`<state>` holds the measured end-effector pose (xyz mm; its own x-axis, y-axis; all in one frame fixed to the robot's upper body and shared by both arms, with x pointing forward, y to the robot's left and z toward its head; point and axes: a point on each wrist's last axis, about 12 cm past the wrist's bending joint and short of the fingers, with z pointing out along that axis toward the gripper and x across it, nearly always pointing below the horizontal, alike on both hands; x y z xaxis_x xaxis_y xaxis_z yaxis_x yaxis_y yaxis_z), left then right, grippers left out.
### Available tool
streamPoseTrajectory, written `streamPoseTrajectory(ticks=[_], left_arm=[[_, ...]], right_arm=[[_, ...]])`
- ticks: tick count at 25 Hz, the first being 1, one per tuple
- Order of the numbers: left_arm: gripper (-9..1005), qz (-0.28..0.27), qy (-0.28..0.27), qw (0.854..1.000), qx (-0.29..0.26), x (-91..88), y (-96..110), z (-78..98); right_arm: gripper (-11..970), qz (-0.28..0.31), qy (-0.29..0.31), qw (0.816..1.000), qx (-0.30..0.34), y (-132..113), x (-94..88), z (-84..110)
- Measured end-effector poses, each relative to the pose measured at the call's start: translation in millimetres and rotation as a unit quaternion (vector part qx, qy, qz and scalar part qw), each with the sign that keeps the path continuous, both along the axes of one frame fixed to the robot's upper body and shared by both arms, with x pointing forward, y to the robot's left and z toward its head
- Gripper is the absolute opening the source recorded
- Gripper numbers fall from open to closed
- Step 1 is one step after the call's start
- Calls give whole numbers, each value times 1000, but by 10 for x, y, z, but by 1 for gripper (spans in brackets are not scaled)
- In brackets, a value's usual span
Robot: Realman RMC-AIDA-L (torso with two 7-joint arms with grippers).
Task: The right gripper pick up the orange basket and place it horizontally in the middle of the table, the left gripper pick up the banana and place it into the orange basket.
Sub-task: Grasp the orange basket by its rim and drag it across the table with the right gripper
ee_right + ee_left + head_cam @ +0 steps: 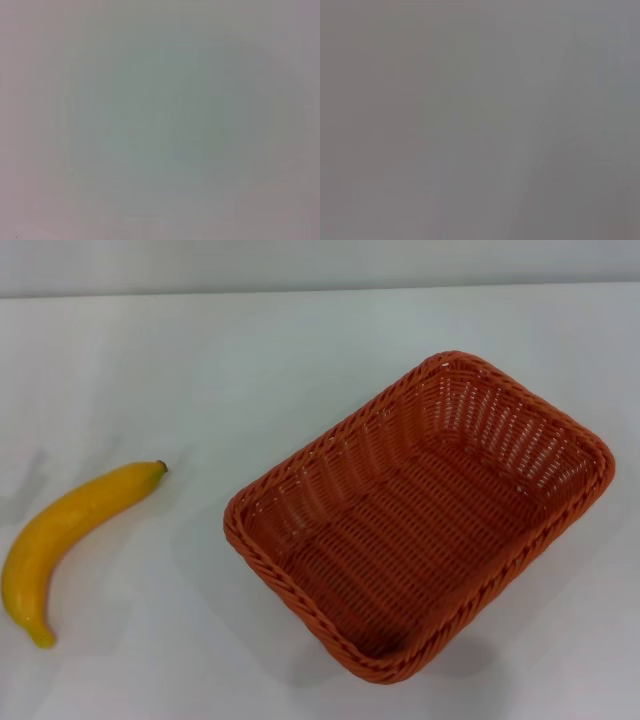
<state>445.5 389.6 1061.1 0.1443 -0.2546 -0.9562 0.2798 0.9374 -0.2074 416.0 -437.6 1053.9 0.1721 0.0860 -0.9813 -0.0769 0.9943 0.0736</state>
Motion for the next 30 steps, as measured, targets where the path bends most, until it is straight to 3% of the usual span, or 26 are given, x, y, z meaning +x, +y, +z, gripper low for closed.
streamPoseTrajectory(ticks=[12,17,24,30], left_arm=[[827,-2,6,1000,-19,17,-8,-19],[825,-4,6,1000,-22,28,-20,-19],[823,-7,7,1000,-27,43,-38,-29],[820,-13,8,1000,-26,67,-60,-25]], right_arm=[[872,-19,-18,1000,7,18,8,-5],[870,17,11,1000,19,-107,78,111],[869,135,85,987,10,-280,480,709],[870,265,184,945,-46,-60,990,1435]])
